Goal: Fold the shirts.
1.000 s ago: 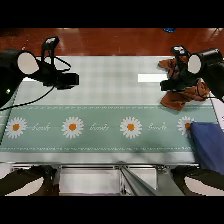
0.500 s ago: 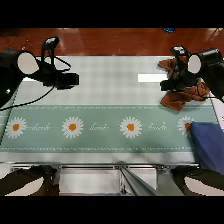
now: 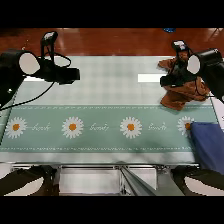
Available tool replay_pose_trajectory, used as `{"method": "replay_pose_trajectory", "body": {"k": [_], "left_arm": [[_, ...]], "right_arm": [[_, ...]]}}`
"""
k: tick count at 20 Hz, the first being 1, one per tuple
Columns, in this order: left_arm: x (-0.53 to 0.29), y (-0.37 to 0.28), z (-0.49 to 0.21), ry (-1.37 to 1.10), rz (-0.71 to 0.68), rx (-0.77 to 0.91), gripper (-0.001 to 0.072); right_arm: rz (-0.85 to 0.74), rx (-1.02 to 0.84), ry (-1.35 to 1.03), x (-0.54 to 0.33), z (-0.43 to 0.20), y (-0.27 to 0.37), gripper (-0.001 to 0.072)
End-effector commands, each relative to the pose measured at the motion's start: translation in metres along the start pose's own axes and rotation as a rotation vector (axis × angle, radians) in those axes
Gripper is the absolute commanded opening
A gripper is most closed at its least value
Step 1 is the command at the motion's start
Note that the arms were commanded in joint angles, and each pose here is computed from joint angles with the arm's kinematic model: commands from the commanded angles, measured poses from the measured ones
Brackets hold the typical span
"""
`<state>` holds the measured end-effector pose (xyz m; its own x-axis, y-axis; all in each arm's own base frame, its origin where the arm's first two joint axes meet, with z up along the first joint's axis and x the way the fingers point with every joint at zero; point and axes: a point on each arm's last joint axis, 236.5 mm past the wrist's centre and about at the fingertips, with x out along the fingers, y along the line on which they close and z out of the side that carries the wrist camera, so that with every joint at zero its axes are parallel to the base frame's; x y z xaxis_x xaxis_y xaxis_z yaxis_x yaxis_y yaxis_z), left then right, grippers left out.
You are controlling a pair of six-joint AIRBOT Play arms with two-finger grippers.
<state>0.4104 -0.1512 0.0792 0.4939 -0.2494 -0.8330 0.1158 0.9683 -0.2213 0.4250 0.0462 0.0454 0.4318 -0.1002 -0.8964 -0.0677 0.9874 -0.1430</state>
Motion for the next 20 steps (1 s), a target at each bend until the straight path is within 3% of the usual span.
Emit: {"method": "replay_pose_trajectory", "body": {"k": [1,2,3,4,5,9,12,16,20], "left_arm": [[0.000,-0.003,0.025,-0.105,-0.018,-0.002,0.0019],[-0.001,-0.003,0.035,-0.143,-0.024,-0.005,0.0020],[-0.003,-0.002,0.043,-0.175,-0.028,-0.010,0.0097],[-0.003,0.000,0.048,-0.195,-0.027,-0.015,0.0347],[-0.002,0.004,0.051,-0.206,-0.020,-0.021,0.0510],[0.002,0.039,0.040,-0.138,0.041,-0.086,0.0510],[0.001,0.058,0.035,-0.110,0.067,-0.147,0.0510],[0.003,0.070,0.031,-0.090,0.086,-0.168,0.0510],[0.002,0.083,-0.014,0.103,0.154,-0.133,0.0510]], "right_arm": [[-0.117,-0.074,-0.343,-0.006,0.083,-0.027,0.0409],[-0.155,-0.077,-0.416,-0.006,0.100,-0.040,0.0413],[-0.192,-0.049,-0.471,-0.002,0.114,-0.059,0.0413],[-0.213,0.021,-0.496,0.008,0.119,-0.081,0.0413],[-0.218,0.096,-0.496,0.021,0.117,-0.103,0.0414],[-0.276,0.305,-0.388,0.084,0.075,-0.194,0.0410],[-0.264,0.472,-0.271,0.123,0.031,-0.229,0.0406],[-0.165,0.553,-0.120,0.162,-0.011,-0.219,0.0406],[-0.028,0.541,0.047,0.182,-0.043,-0.180,0.0388]]}}
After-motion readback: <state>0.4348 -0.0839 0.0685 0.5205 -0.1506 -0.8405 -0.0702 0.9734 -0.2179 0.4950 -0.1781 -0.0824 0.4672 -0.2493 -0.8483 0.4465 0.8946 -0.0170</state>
